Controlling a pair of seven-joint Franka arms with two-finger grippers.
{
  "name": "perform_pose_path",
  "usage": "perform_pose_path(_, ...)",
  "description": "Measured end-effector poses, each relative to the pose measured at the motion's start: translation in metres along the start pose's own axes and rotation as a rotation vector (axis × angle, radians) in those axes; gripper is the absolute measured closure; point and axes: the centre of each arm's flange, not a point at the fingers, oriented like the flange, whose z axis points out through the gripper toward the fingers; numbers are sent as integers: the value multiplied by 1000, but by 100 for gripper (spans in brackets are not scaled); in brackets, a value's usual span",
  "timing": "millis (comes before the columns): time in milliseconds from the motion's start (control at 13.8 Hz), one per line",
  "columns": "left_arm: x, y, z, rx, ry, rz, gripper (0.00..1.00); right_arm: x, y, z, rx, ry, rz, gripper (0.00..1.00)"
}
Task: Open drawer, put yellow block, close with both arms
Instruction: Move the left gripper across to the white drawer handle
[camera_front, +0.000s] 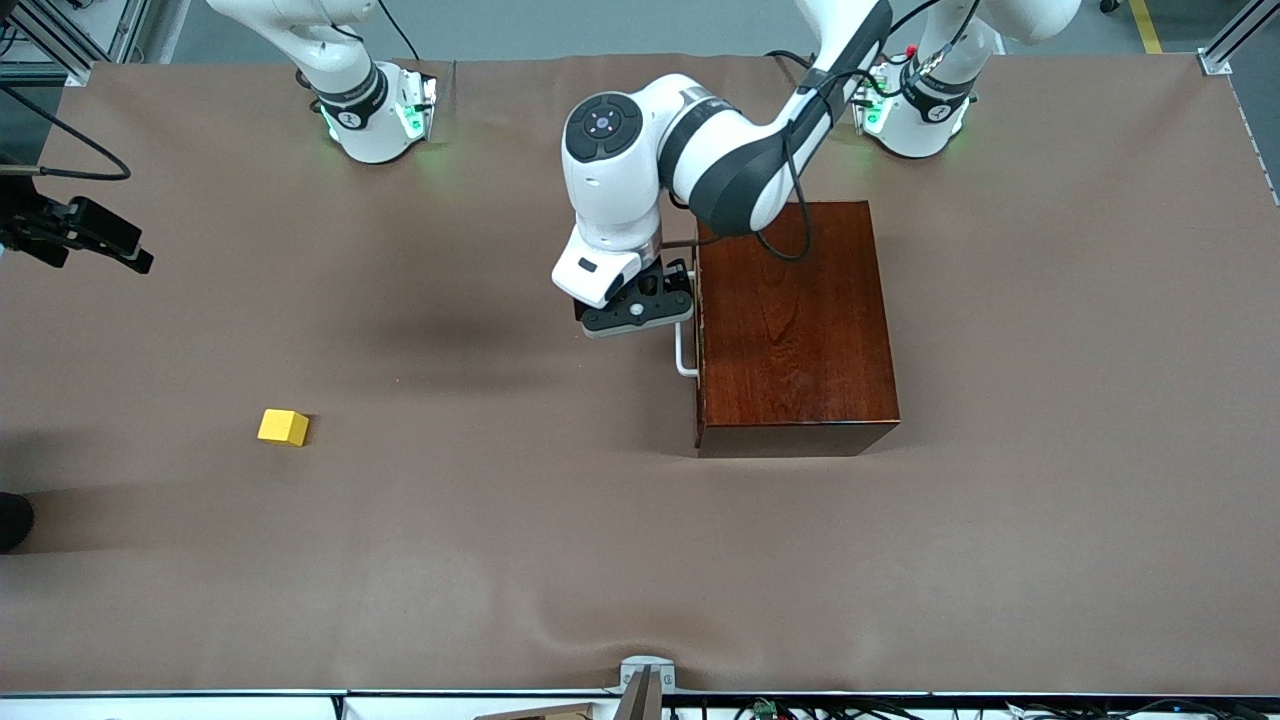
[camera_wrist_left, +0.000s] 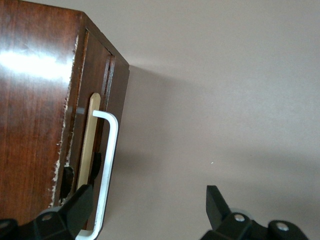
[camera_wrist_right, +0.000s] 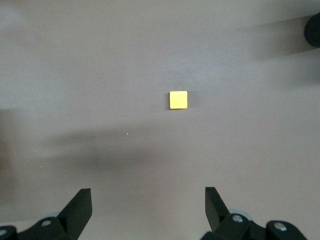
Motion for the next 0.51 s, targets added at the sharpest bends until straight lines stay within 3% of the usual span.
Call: perform_pose_path(506, -4, 0, 46, 82, -49, 84, 0, 0, 0, 0, 0, 0, -2, 0)
